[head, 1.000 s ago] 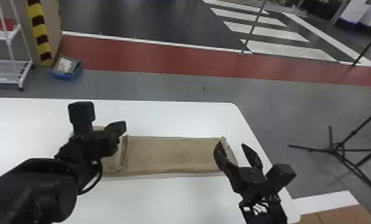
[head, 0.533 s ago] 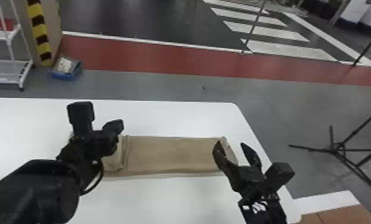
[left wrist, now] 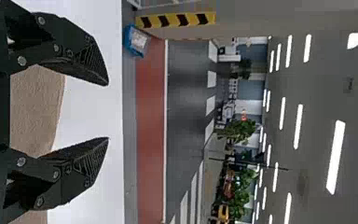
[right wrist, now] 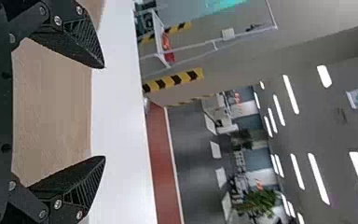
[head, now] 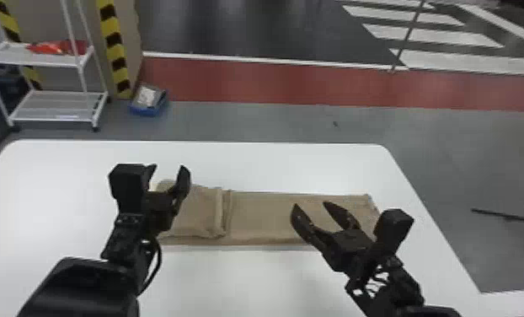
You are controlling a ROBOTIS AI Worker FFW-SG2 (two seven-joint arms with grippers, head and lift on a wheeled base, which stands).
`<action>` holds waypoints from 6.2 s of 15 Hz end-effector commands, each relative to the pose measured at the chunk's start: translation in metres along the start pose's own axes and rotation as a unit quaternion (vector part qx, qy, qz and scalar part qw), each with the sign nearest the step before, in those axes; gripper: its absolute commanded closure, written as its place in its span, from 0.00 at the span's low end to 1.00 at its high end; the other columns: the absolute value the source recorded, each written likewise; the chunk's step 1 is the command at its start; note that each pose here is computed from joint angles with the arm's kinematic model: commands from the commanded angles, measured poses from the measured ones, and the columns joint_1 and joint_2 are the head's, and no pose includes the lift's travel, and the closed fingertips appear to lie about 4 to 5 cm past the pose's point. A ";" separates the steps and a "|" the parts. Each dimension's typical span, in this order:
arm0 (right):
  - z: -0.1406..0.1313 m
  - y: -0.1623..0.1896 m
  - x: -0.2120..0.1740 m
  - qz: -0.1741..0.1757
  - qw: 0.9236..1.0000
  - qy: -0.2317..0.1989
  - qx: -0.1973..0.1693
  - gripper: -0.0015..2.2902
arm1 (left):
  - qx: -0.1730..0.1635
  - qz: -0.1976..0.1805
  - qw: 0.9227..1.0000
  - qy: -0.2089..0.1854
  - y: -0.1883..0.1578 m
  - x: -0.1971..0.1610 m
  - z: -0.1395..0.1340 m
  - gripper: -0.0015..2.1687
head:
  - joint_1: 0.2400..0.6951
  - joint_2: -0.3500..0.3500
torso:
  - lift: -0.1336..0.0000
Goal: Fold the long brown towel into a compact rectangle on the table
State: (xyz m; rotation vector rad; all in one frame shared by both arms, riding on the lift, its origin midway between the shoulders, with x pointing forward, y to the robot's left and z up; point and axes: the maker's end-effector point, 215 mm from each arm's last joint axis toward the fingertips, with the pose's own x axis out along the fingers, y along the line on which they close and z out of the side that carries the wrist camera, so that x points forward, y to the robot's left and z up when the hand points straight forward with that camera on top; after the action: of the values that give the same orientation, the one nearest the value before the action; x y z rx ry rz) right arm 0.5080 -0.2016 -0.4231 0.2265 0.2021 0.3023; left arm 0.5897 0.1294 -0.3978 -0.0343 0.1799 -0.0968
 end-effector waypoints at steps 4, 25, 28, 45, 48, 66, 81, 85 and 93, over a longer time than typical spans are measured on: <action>-0.036 0.117 0.064 0.085 0.993 0.084 -0.002 0.14 | -0.012 0.081 0.996 -0.027 0.105 -0.044 0.012 0.03 | 1.00 0.59 | 0.58; -0.086 0.127 0.136 0.047 0.982 0.154 -0.096 0.30 | 0.018 0.081 0.997 0.001 0.134 -0.095 -0.033 0.03 | 1.00 0.83 | 0.58; -0.094 0.136 0.136 0.055 0.979 0.166 -0.104 0.33 | 0.017 0.078 0.997 0.000 0.133 -0.095 -0.033 0.03 | 1.00 0.84 | 0.58; -0.114 0.148 0.129 0.061 0.973 0.190 -0.119 0.33 | 0.015 0.074 0.997 -0.005 0.132 -0.100 -0.033 0.03 | 1.00 0.88 | 0.58; -0.113 0.159 0.127 0.071 0.973 0.185 -0.119 0.36 | 0.014 0.074 0.997 -0.005 0.132 -0.099 -0.033 0.03 | 1.00 0.89 | 0.58; -0.107 0.117 0.103 -0.039 0.959 0.194 -0.204 0.53 | 0.013 0.059 0.998 0.006 0.119 -0.087 -0.043 0.03 | 1.00 0.85 | 0.58; -0.091 0.070 0.117 -0.100 0.964 0.187 -0.159 0.10 | 0.014 0.054 0.998 0.021 0.112 -0.094 -0.059 0.03 | 1.00 0.76 | 0.58; -0.102 0.073 0.125 -0.071 0.970 0.198 -0.122 0.18 | 0.015 0.053 0.998 0.025 0.111 -0.096 -0.063 0.03 | 1.00 0.74 | 0.58; -0.094 0.077 0.133 -0.060 0.974 0.184 -0.121 0.26 | 0.015 0.057 0.998 0.024 0.117 -0.098 -0.064 0.03 | 1.00 0.76 | 0.58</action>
State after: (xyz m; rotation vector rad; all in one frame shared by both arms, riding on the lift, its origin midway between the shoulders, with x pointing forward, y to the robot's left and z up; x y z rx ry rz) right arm 0.5900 -0.0707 -0.5125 -0.0897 0.5304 0.2431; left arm 0.4932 0.2530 -0.4488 0.0088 0.2273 0.0130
